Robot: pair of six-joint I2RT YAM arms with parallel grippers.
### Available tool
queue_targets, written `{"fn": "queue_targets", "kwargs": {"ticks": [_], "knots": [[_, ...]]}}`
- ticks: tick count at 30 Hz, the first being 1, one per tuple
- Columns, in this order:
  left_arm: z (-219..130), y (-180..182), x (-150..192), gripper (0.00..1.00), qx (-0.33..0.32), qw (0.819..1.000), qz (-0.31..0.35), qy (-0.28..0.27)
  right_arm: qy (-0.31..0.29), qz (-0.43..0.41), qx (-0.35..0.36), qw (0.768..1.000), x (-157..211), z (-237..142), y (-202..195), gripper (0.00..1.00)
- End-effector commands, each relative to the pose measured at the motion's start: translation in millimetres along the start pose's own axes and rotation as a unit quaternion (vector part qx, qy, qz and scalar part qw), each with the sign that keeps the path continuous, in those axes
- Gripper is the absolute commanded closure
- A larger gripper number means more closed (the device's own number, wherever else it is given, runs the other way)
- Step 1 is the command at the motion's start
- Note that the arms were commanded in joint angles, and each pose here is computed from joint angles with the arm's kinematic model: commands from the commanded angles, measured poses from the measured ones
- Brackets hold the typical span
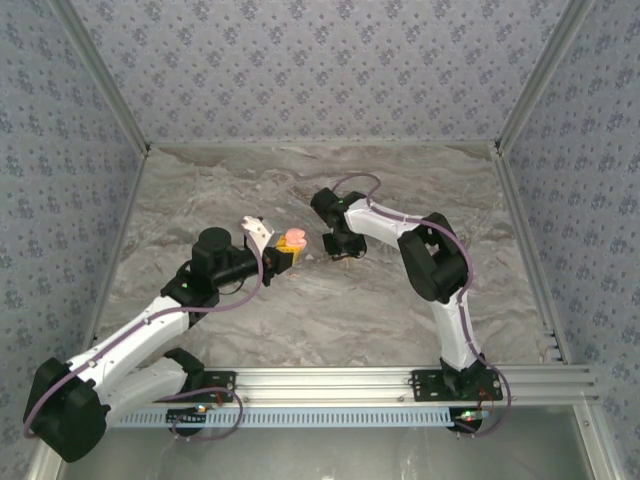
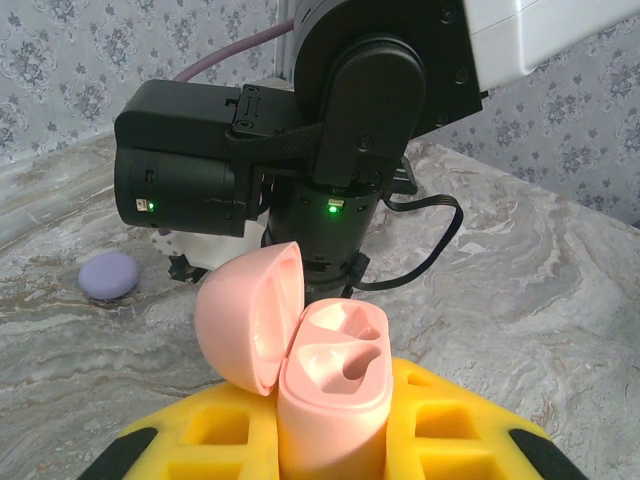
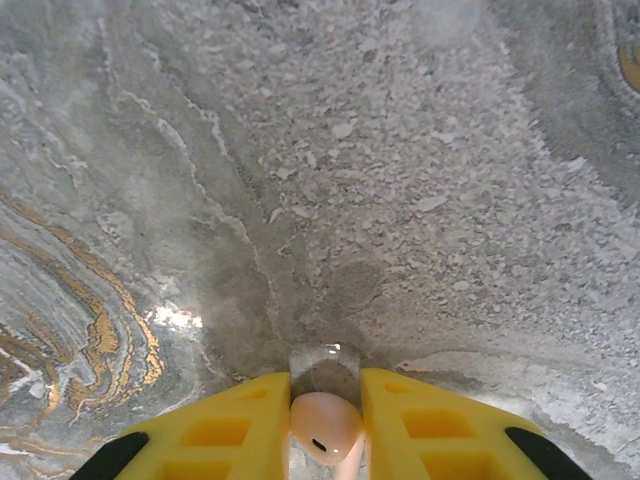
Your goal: Insert wireless bluetooth earbuds into charging case
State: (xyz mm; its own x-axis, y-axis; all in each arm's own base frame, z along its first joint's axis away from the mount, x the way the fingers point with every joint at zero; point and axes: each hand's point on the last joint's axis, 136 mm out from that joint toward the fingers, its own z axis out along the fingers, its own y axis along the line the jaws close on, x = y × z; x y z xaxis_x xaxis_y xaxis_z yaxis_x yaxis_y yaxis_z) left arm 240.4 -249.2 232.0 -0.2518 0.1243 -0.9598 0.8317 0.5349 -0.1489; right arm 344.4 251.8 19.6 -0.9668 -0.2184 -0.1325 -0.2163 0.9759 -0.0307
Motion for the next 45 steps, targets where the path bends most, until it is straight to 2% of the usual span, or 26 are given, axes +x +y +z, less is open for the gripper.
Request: {"fn": "queue_targets", "kwargs": {"ticks": [1,10,22,26,33,34,45], "knots": [[-2.3,-5.6,-15.6,0.84,0.008,1.000,0.013,-0.022,0.017,0.004,0.010,1.000,7.7,7.2,-6.7,0.77],[8.0,-1.4,-11.3,0.84,0.006,1.000,-0.005,-0.016,-0.008,0.009,-0.031,0.999,3.3,-4.5,-10.3,0.78],[45.9,32.0,8.2,0.84,-0.045,0.996,-0.080,-0.007,-0.054,0.022,-0.119,0.991,2.9,-26.5,-15.9,0.78],[57.5,37.4,15.4,0.84,-0.047,0.994,-0.096,-0.005,-0.093,0.029,-0.157,0.983,-5.1,-41.5,-15.1,0.78],[71.8,42.6,25.0,0.84,-0.047,0.992,-0.113,-0.005,-0.147,0.027,-0.194,0.969,-15.1,-72.8,-16.3,0.79],[73.6,42.3,26.6,0.84,-0.046,0.992,-0.114,-0.004,-0.140,0.028,-0.193,0.971,-7.1,-67.7,-18.6,0.79],[84.2,39.5,37.5,0.84,-0.039,0.993,-0.111,-0.002,-0.189,0.014,-0.221,0.957,-12.1,-106.3,-17.1,0.78]]}}
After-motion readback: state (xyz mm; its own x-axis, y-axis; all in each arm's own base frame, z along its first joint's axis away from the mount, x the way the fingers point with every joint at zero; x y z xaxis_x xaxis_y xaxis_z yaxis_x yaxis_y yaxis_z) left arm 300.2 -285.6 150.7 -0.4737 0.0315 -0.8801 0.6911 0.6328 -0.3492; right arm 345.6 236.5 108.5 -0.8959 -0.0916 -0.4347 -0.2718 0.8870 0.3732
